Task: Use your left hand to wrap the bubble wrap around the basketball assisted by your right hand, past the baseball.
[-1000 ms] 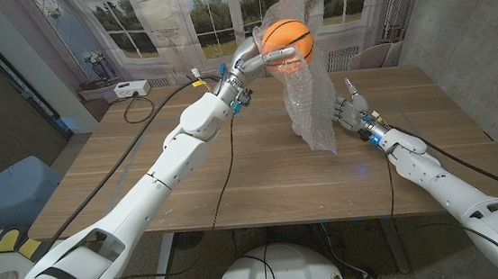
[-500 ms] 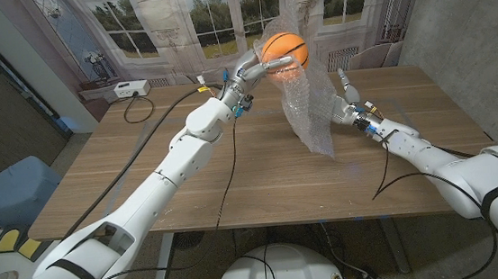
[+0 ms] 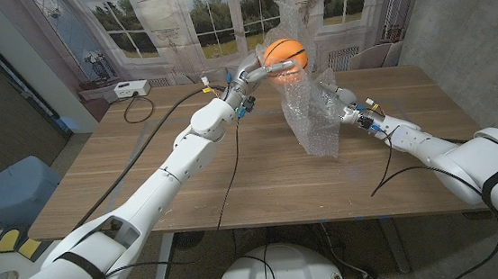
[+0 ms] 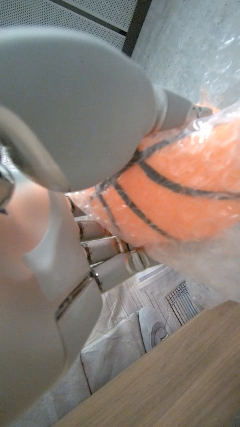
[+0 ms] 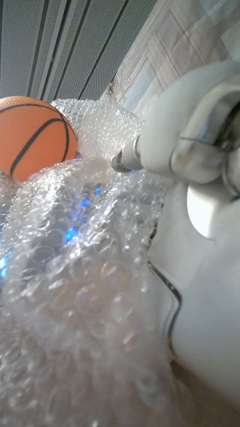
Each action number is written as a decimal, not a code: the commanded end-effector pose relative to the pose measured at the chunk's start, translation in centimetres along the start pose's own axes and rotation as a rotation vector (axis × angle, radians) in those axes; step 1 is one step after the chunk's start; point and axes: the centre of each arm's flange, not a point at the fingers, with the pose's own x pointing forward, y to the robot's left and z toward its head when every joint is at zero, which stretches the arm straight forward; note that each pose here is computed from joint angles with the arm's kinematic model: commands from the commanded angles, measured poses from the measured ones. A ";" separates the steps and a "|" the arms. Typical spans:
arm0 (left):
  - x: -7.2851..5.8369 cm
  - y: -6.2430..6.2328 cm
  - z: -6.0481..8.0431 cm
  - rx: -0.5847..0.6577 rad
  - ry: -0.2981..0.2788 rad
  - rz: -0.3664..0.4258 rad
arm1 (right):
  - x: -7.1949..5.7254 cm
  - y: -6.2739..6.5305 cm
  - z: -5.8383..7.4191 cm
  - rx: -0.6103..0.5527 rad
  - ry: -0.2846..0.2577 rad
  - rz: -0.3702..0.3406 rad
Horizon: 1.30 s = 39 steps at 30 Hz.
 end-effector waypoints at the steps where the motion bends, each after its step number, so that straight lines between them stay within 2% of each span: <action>1: 0.2 -0.2 0.0 0.112 0.095 0.008 | -1.6 0.5 1.0 -0.104 0.029 0.022; 7: 0.1 -0.4 0.5 0.253 0.197 0.023 | -1.3 1.8 1.4 -0.162 0.172 -0.015; 11: -0.1 -0.5 1.1 0.340 0.272 0.027 | -1.1 2.3 1.8 -0.184 0.221 -0.019; 17: -0.3 -0.7 2.0 0.454 0.391 0.007 | -1.2 2.5 2.3 -0.217 0.255 -0.062; 24: -0.7 -0.8 3.1 0.547 0.511 -0.028 | -0.9 2.8 2.3 -0.217 0.276 -0.057; 28: -0.9 -1.1 4.1 0.623 0.589 -0.050 | -0.8 3.1 2.3 -0.214 0.293 -0.079; 34: -1.2 -1.8 5.7 0.752 0.715 -0.096 | -0.4 3.9 1.8 -0.203 0.330 -0.093; 35: -1.2 -2.0 6.1 0.783 0.753 -0.114 | -0.2 4.3 1.6 -0.208 0.339 -0.091; 36: -1.2 -2.0 6.1 0.786 0.758 -0.115 | -0.2 4.3 1.6 -0.208 0.340 -0.093; 39: -1.3 -2.5 6.8 0.854 0.831 -0.149 | 0.5 5.2 1.1 -0.217 0.360 -0.072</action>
